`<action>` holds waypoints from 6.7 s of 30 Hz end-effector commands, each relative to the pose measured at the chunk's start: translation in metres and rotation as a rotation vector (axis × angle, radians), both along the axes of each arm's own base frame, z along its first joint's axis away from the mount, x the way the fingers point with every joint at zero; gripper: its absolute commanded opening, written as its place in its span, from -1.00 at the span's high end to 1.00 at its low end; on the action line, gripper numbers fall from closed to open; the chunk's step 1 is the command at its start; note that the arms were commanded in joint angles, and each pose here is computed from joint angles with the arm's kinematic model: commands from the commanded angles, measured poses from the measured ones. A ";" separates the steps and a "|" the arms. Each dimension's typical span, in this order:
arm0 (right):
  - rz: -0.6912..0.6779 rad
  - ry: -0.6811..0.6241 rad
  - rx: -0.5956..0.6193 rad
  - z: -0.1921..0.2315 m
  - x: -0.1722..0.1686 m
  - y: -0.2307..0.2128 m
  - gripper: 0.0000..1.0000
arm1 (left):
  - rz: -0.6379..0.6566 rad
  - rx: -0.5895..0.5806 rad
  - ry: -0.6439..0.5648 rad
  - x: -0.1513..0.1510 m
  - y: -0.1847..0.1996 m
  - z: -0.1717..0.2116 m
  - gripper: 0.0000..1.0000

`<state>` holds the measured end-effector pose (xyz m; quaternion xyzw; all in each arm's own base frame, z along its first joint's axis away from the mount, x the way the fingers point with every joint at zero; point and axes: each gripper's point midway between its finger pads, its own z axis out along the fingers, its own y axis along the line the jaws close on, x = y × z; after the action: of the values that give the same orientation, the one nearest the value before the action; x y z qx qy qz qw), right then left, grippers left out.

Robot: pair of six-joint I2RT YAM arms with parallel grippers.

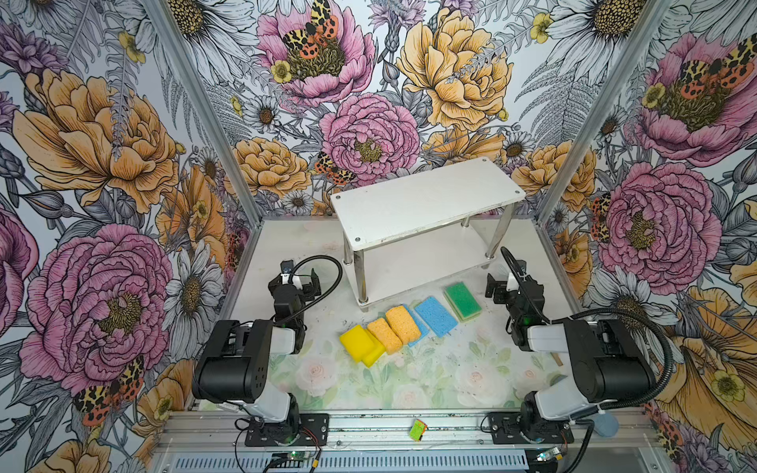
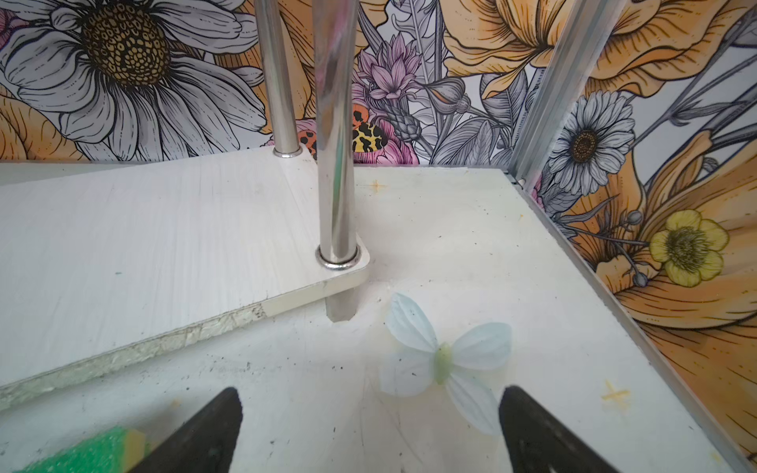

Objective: Place and organize the cleaning sponges onto the shelf

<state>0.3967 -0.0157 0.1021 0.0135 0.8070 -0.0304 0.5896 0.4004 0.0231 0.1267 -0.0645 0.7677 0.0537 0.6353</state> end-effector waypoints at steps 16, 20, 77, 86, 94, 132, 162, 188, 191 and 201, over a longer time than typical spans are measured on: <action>0.004 -0.028 0.010 0.009 0.006 0.000 -0.99 | -0.020 -0.025 -0.009 0.005 0.000 0.003 -0.98; 0.004 -0.029 0.010 0.009 0.006 0.000 -0.99 | -0.021 -0.024 -0.011 0.004 -0.001 0.004 -0.98; 0.918 0.242 -0.056 0.073 -0.177 0.410 -0.96 | -0.126 -0.642 0.315 -0.084 -0.035 0.030 -0.98; 0.804 0.344 0.004 0.049 -0.179 0.436 -0.96 | -0.113 -0.693 0.364 -0.093 -0.039 0.025 -0.98; 0.758 0.417 -0.061 0.027 -0.184 0.441 -0.96 | -0.175 -0.809 0.437 -0.099 -0.059 0.019 -0.98; 0.846 0.590 -0.275 -0.030 -0.209 0.463 -0.92 | -0.201 -0.884 0.516 -0.104 -0.068 0.002 -0.98; 0.812 0.602 -0.282 -0.037 -0.202 0.460 -0.71 | -0.198 -0.887 0.525 -0.104 -0.068 -0.002 -0.98; 0.814 0.619 -0.296 -0.041 -0.201 0.460 -0.18 | -0.205 -0.893 0.531 -0.103 -0.070 -0.003 -0.98; 0.816 0.618 -0.291 -0.039 -0.200 0.460 -0.07 | -0.206 -0.895 0.529 -0.102 -0.070 -0.002 -0.98; 0.830 0.615 -0.279 -0.032 -0.200 0.459 0.17 | -0.229 -0.912 0.531 -0.102 -0.074 0.000 -0.98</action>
<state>0.1960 0.4397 0.0618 -0.3935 0.8700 0.0861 0.2845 0.2926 -0.0487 0.1169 -0.2405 0.8572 -0.3244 0.3196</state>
